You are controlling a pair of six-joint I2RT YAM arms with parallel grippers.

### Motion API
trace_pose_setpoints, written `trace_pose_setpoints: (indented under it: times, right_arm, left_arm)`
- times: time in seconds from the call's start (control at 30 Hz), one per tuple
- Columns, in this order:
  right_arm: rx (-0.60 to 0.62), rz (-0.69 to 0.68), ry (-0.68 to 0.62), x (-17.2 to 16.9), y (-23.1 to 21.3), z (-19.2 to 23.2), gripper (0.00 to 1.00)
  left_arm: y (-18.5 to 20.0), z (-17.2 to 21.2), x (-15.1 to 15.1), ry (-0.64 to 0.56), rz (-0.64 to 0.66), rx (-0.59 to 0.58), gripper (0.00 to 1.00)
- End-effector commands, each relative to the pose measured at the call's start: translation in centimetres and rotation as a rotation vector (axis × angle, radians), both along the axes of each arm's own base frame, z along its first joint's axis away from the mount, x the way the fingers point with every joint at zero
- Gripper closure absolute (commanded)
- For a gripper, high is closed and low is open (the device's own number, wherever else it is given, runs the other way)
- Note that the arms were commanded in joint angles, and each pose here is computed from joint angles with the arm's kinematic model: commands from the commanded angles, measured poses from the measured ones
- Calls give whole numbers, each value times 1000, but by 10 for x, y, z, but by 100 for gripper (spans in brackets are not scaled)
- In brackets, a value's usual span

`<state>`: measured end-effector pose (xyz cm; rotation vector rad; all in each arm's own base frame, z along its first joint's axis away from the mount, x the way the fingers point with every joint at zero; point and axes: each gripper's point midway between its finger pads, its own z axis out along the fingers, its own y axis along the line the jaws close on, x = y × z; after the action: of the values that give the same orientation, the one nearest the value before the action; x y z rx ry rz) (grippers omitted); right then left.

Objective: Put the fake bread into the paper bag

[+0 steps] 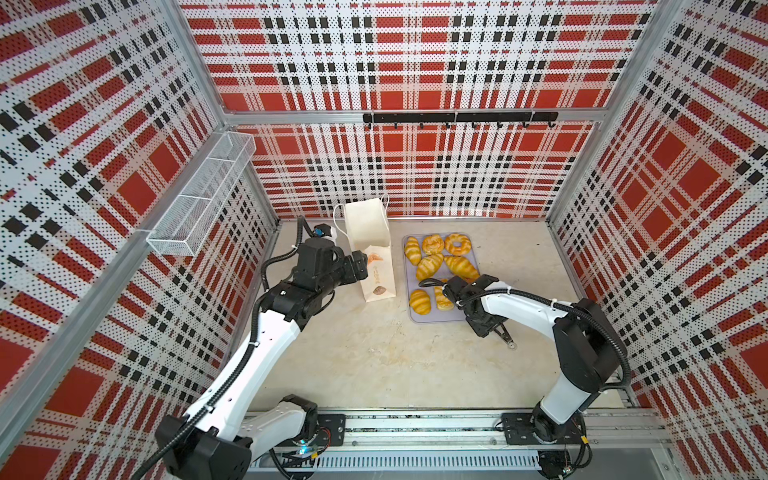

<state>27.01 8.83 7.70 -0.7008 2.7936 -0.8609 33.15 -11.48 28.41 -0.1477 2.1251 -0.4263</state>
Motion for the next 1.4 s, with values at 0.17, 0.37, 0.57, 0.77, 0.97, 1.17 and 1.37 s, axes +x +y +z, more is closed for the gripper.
trace_pose_setpoints:
  times: [0.17,0.37,0.57,0.77,0.97,1.17,1.37]
  right_arm:
    - [-27,18,-4,8,0,6,57]
    - [-21,28,17,7,2,4,63]
    - [-16,31,27,4,0,3,73]
    - [18,29,6,0,1,10,80]
    - [64,30,-32,0,3,23,83]
    - [91,30,-62,-3,2,35,83]
    - [121,26,-88,-4,2,44,83]
  left_arm:
    - [-1,2,-30,-115,14,60,0]
    - [-5,-7,-50,-144,-15,97,0]
    - [-8,-18,-65,-169,-42,95,0]
    - [-6,-22,-72,-190,-34,82,0]
    - [-11,-34,-78,-178,-53,95,0]
    - [-17,-46,-81,-159,-64,115,0]
    - [-24,-53,-83,-161,-68,140,0]
